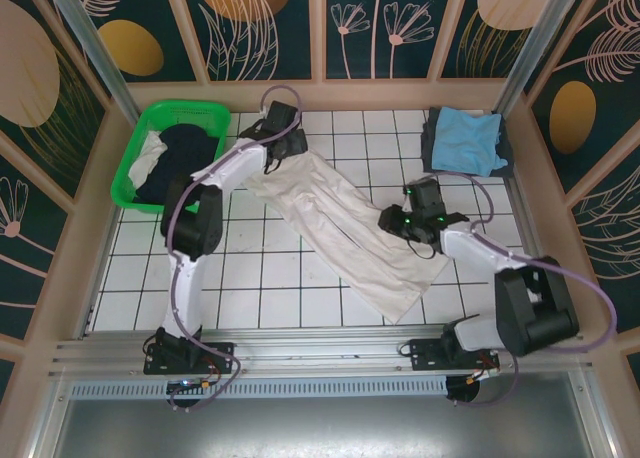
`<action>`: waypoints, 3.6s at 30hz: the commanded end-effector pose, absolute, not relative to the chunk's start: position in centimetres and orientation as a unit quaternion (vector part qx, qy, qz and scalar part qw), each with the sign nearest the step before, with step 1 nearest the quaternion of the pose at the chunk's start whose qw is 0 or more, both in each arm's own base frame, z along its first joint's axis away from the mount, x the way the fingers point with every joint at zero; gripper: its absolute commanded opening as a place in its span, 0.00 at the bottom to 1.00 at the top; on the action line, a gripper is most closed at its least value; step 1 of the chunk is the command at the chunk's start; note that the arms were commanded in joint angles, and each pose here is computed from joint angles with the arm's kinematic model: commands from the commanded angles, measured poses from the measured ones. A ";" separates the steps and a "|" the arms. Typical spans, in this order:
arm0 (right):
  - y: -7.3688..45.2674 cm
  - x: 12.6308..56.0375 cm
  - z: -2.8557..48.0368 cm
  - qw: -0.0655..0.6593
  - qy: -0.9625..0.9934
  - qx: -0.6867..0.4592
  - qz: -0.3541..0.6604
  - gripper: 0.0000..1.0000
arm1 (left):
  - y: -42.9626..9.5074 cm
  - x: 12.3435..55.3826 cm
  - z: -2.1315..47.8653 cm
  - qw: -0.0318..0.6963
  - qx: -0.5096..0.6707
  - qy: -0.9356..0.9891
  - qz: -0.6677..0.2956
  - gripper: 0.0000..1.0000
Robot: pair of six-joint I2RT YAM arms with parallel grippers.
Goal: Fold and stack the t-shirts
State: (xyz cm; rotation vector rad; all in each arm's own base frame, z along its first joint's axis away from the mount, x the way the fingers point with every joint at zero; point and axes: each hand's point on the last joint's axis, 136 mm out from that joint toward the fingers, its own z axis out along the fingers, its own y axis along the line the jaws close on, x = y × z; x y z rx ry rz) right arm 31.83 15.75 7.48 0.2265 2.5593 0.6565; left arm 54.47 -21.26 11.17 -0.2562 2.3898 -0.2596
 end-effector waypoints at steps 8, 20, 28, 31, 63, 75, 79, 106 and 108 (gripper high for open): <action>17.7 30.2 2.6 0.189 0.966 0.043 0.172 0.27 | -23.2 56.1 1.2 0.296 -0.132 0.938 -0.125 0.67; 19.2 20.3 -0.6 0.098 0.986 0.058 0.122 0.28 | -31.5 62.1 0.0 0.302 -0.096 0.899 -0.302 0.69; 30.1 19.6 2.4 0.072 0.967 -0.013 0.245 0.27 | -37.0 64.0 7.0 0.346 -0.026 0.827 -0.443 0.72; 32.9 22.1 7.3 0.124 0.945 -0.022 0.303 0.29 | -36.6 63.7 9.9 0.358 -0.005 0.832 -0.425 0.75; 18.4 13.9 1.6 0.113 0.988 0.002 0.106 0.40 | -17.9 24.2 9.2 0.275 -0.133 0.920 -0.245 0.77; 18.2 11.7 2.1 0.114 0.988 -0.012 0.102 0.24 | -21.1 18.4 6.4 0.207 -0.094 0.945 -0.234 0.71; 17.9 10.8 2.1 0.113 0.988 -0.008 0.102 0.30 | -21.5 16.7 5.5 0.192 -0.096 0.946 -0.241 0.66; 16.7 9.6 1.1 0.137 0.988 0.004 0.066 0.35 | -24.9 10.8 1.2 0.124 -0.026 0.967 -0.221 0.35; 17.1 9.7 1.0 0.138 0.987 0.005 0.077 0.32 | -25.0 10.6 1.3 0.119 -0.022 0.966 -0.228 0.35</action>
